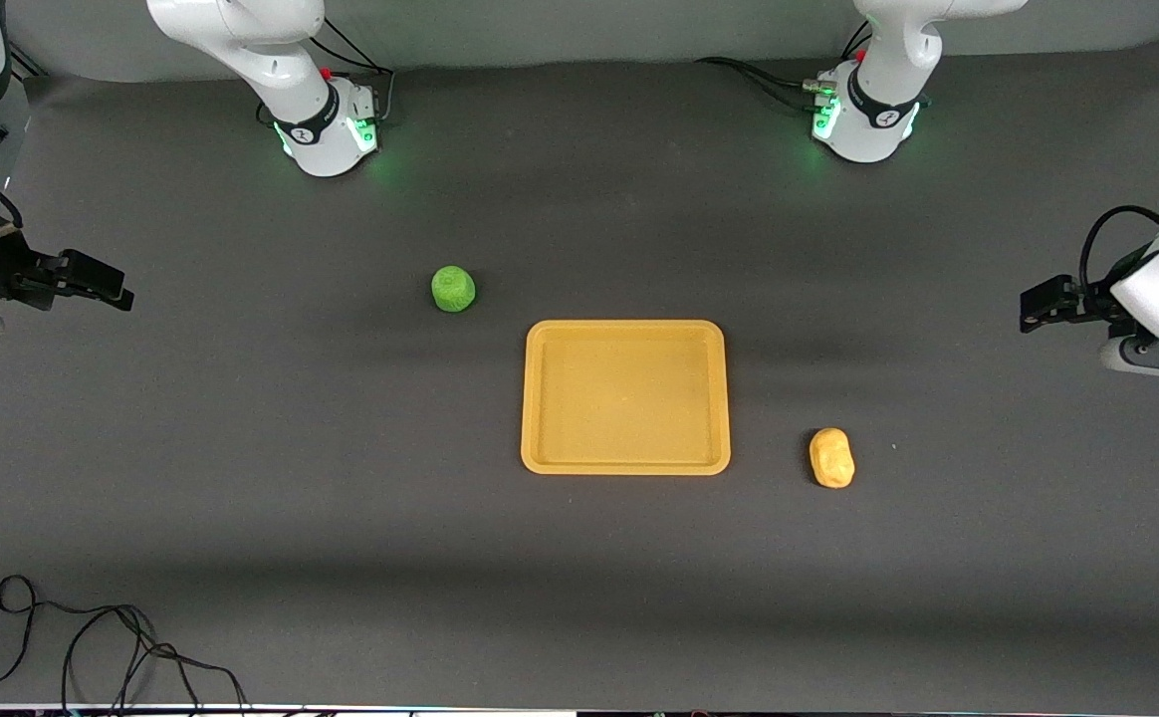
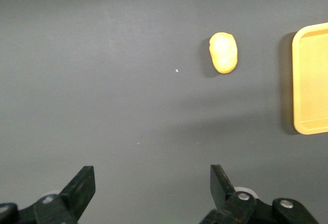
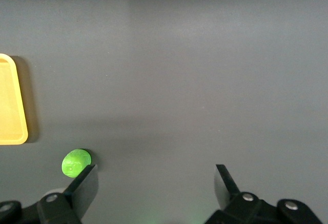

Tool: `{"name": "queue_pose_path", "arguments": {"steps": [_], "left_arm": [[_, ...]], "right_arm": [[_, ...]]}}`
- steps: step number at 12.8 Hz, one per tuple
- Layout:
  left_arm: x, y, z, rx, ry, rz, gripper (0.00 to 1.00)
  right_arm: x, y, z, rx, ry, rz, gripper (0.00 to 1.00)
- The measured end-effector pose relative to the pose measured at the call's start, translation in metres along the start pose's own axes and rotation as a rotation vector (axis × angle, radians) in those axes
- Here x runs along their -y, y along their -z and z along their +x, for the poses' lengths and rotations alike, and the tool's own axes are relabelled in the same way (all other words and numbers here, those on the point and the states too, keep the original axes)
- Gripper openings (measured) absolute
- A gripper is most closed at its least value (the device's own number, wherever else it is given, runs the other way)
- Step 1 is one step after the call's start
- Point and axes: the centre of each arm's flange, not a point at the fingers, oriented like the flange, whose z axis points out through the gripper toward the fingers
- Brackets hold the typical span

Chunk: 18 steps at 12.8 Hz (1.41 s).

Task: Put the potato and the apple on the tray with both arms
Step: 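Reach the left gripper down and grasp the yellow potato, then carry the potato onto the tray while the right gripper reaches the apple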

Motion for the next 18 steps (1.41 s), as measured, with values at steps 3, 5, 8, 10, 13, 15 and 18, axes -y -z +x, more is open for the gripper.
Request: {"name": "queue_pose_path", "arguments": {"steps": [3,5,8,10,13,15,18], "left_arm": [[-0.032,-0.03,0.022,0.006,-0.014,-0.066,1.0],[-0.065,-0.07,0.041,0.044,-0.016,-0.073,1.0],[-0.121,-0.154,0.073,0.07,-0.008,-0.062,1.0],[-0.135,-0.209,0.09,0.065,-0.015,-0.062,1.0],[-0.139,-0.256,0.102,0.065,0.006,-0.064,1.0],[-0.143,-0.273,0.106,0.059,0.022,-0.061,1.0],[-0.137,-0.307,0.118,0.0,0.038,-0.057,1.0]], "right_arm": [[0.0,0.0,0.0,-0.001,0.0,0.0,1.0],[0.0,0.001,0.0,-0.001,0.0,0.0,1.0],[0.0,0.002,0.0,-0.002,0.0,0.0,1.0],[0.0,0.003,0.0,-0.003,0.0,0.0,1.0],[0.0,0.002,0.0,-0.002,0.0,0.0,1.0],[0.004,0.002,0.0,0.0,0.006,0.002,1.0],[0.023,-0.005,0.001,0.018,0.032,0.047,1.0]]}}
